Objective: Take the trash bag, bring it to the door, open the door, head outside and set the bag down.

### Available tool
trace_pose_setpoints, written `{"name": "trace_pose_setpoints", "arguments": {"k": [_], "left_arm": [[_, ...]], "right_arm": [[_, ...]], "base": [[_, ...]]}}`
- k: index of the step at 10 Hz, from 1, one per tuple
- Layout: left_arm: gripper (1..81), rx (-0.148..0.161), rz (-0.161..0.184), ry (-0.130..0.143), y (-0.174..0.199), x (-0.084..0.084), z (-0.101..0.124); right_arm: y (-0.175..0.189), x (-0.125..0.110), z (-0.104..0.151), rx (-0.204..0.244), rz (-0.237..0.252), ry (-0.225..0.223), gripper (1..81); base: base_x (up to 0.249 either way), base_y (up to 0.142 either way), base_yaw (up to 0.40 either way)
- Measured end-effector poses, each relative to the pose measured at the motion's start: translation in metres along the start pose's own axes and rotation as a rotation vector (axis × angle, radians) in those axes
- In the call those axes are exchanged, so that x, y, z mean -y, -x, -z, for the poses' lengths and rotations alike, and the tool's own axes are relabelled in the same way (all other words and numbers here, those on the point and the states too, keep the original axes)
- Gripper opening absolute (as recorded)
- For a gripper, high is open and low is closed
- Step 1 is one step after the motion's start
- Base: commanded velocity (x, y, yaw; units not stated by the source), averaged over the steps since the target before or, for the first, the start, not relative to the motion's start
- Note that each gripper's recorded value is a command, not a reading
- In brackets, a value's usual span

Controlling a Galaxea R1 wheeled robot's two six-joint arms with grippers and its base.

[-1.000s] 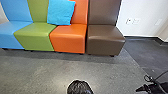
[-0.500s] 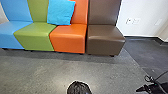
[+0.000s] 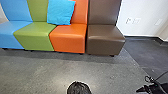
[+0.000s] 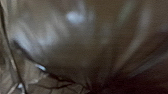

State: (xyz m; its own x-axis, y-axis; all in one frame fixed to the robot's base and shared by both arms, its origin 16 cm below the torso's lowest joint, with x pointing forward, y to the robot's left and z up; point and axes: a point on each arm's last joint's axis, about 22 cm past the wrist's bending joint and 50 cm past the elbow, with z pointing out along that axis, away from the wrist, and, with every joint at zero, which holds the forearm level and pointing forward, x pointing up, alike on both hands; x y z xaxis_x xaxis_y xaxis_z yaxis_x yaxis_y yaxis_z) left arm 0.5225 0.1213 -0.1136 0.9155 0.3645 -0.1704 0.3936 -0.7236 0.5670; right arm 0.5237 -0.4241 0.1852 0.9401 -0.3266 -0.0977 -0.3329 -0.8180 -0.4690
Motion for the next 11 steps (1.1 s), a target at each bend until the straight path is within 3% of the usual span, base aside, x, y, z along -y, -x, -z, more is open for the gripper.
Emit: {"name": "trace_pose_setpoints", "arguments": {"k": [4,7,9,11], "left_arm": [[1.0,0.015,0.004,-0.079,0.014,0.021,0.031],[1.0,0.04,0.022,-0.1,0.024,0.017,0.05],[1.0,0.026,0.004,-0.094,0.018,-0.002,0.07],[1.0,-0.001,-0.02,-0.076,0.005,-0.031,0.101]], "right_arm": [[-0.001,0.011,0.021,0.043,-0.032,0.019,81.1],[0.007,0.016,0.034,0.083,-0.059,0.034,81.1],[0.014,0.029,0.044,0.086,-0.054,0.023,81.1],[0.015,0.048,0.073,0.061,-0.036,0.009,81.1]], "base": [[0.0,0.0,0.0],[0.0,0.0,0.0],[0.0,0.0,0.0],[0.0,0.0,0.0]]}}
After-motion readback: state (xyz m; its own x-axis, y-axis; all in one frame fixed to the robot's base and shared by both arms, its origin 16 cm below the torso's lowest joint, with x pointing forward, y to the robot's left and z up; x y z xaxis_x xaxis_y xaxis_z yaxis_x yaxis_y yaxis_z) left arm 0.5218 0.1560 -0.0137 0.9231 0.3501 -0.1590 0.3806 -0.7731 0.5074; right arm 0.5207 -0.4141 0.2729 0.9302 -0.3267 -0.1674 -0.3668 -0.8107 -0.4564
